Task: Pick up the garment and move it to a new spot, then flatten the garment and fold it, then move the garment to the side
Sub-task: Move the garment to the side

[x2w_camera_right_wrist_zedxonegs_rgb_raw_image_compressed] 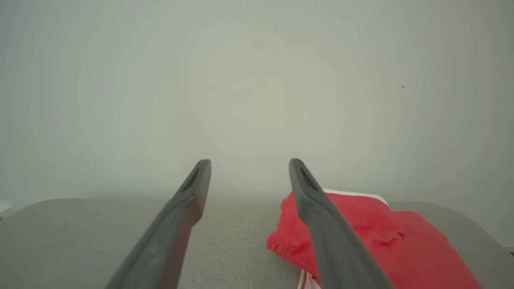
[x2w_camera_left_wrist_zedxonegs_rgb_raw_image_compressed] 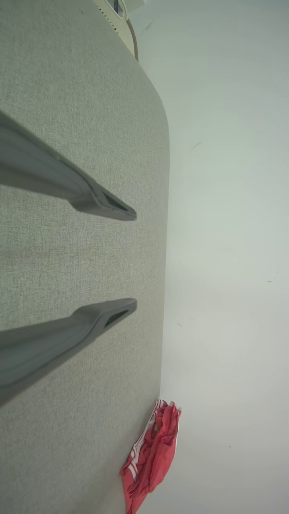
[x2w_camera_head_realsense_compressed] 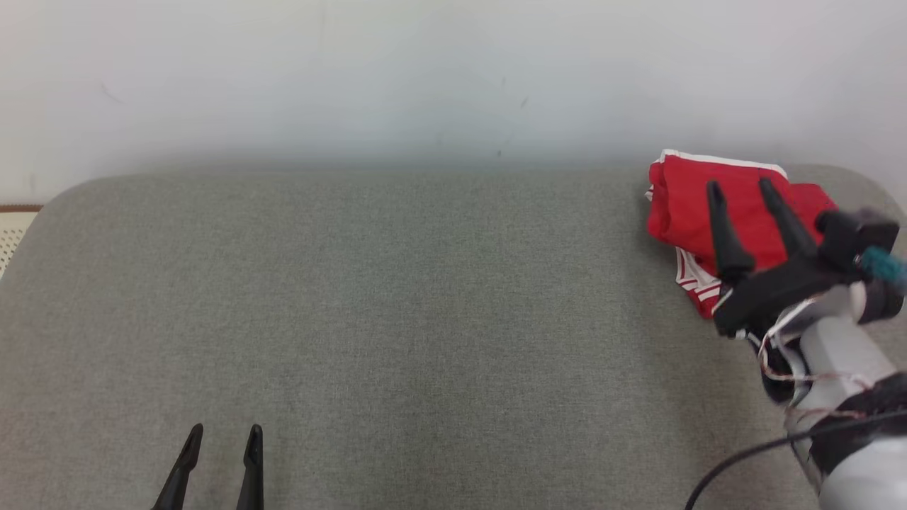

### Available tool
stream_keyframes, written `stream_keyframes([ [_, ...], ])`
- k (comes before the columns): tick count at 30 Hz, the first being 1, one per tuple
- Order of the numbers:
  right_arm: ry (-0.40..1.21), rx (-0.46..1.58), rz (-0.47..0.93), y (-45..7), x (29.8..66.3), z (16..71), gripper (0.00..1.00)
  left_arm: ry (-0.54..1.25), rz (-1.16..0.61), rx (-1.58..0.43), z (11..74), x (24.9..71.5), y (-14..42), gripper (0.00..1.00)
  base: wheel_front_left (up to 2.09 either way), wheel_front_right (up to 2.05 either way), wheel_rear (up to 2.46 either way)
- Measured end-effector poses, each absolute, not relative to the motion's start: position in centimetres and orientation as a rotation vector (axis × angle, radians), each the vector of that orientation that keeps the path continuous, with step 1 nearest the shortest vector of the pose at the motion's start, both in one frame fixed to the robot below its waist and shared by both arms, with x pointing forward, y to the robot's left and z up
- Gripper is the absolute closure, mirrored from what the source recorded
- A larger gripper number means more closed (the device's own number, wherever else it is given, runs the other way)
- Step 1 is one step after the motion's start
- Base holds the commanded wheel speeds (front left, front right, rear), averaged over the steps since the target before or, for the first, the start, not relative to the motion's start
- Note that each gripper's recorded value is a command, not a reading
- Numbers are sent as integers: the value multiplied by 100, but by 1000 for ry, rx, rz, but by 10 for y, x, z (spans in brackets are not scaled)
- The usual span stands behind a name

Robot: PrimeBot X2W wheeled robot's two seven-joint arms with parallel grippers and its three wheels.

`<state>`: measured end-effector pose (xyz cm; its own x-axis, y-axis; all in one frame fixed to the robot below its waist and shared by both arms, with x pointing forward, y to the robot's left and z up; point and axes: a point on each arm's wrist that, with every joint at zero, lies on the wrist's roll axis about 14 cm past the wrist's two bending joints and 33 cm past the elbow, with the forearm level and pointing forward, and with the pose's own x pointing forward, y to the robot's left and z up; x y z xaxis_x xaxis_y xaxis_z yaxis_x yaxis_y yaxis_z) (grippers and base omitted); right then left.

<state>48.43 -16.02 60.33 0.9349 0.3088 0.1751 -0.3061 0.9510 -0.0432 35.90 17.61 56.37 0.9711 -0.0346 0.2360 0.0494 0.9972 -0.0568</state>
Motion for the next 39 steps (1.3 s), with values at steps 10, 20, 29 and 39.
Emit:
stream_keyframes([
  [10,-206,57,276,-149,432,577,0,-248,-36,-75,568,350,175,0,0,0,0],
  [20,-177,76,227,-144,392,557,0,-250,0,-75,567,342,184,0,0,0,0],
  [29,-146,46,250,-129,364,551,0,-250,34,-66,567,336,194,0,0,0,0],
  [39,-123,13,256,-122,357,546,0,-214,43,-61,561,331,199,0,0,0,0],
])
